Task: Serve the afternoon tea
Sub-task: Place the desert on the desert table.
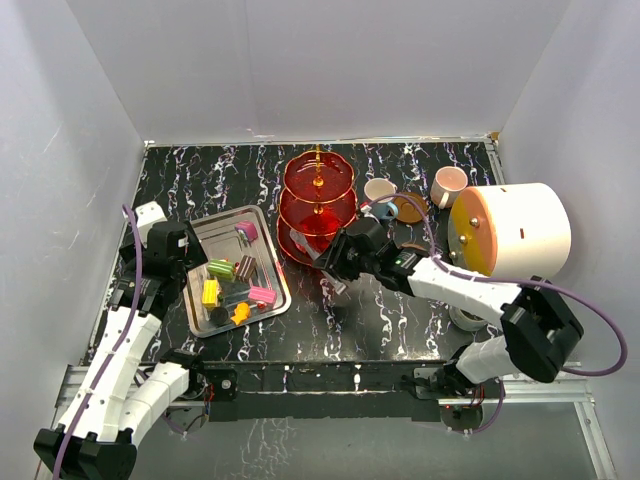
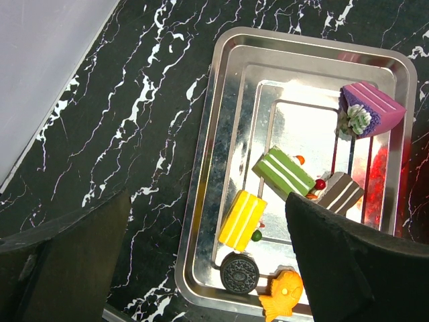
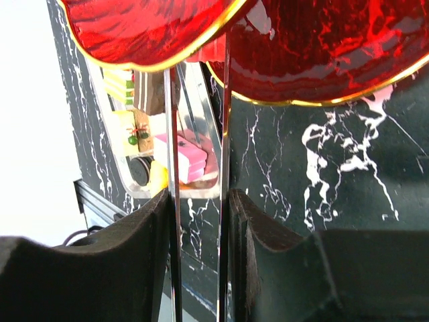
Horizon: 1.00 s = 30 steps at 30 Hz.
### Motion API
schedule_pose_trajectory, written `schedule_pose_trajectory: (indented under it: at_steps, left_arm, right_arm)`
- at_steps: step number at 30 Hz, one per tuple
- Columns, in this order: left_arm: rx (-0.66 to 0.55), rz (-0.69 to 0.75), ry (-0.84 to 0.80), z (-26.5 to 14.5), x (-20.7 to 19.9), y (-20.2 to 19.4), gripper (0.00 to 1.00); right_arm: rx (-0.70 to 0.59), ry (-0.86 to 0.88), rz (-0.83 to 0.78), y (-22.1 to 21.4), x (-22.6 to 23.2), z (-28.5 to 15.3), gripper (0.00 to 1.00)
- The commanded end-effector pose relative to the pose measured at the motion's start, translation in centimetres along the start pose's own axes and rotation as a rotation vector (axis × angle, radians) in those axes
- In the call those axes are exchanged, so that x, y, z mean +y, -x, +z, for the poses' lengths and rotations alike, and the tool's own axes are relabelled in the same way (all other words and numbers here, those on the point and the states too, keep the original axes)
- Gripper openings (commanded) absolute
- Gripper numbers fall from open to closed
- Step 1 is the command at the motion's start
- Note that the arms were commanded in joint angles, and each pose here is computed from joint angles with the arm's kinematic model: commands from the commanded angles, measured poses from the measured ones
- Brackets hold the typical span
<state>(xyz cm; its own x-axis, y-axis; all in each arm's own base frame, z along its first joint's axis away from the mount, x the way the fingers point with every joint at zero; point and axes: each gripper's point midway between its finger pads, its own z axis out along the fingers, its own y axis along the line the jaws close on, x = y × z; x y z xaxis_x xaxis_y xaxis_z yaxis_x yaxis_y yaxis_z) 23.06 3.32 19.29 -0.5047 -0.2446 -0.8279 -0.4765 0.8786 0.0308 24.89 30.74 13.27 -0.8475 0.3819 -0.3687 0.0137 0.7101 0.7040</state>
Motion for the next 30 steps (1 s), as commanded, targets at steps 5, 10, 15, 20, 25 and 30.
schedule_pose_trajectory:
  at_steps: [5, 10, 15, 20, 25, 30]
  left_arm:
    - [0.000, 0.011, 0.009, 0.2, 0.2, 0.0, 0.99]
    - [0.003, 0.015, 0.006, 0.2, 0.1, -0.1, 0.99]
    - [0.004, 0.015, 0.008, 0.3, 0.1, -0.1, 0.99]
    - [0.005, 0.017, 0.012, 0.3, 0.2, -0.1, 0.99]
    - [0.006, 0.016, 0.014, 0.3, 0.2, -0.1, 0.99]
    - [0.005, 0.016, 0.011, 0.3, 0.1, -0.1, 0.99]
  right_arm:
    - [-0.140, 0.122, 0.020, 3.5, 2.9, 2.0, 0.34]
    - [-0.172, 0.105, 0.047, 4.5, 2.0, 3.4, 0.35]
    - [-0.152, 0.119, 0.049, 4.7, 1.6, 5.1, 0.36]
    - [-0.097, 0.116, 0.057, 4.2, 1.2, 6.2, 0.40]
    - [-0.090, 0.071, 0.066, 3.8, -0.2, 5.5, 0.47]
    - [-0.105, 0.045, 0.057, 3.9, -0.6, 3.9, 0.53]
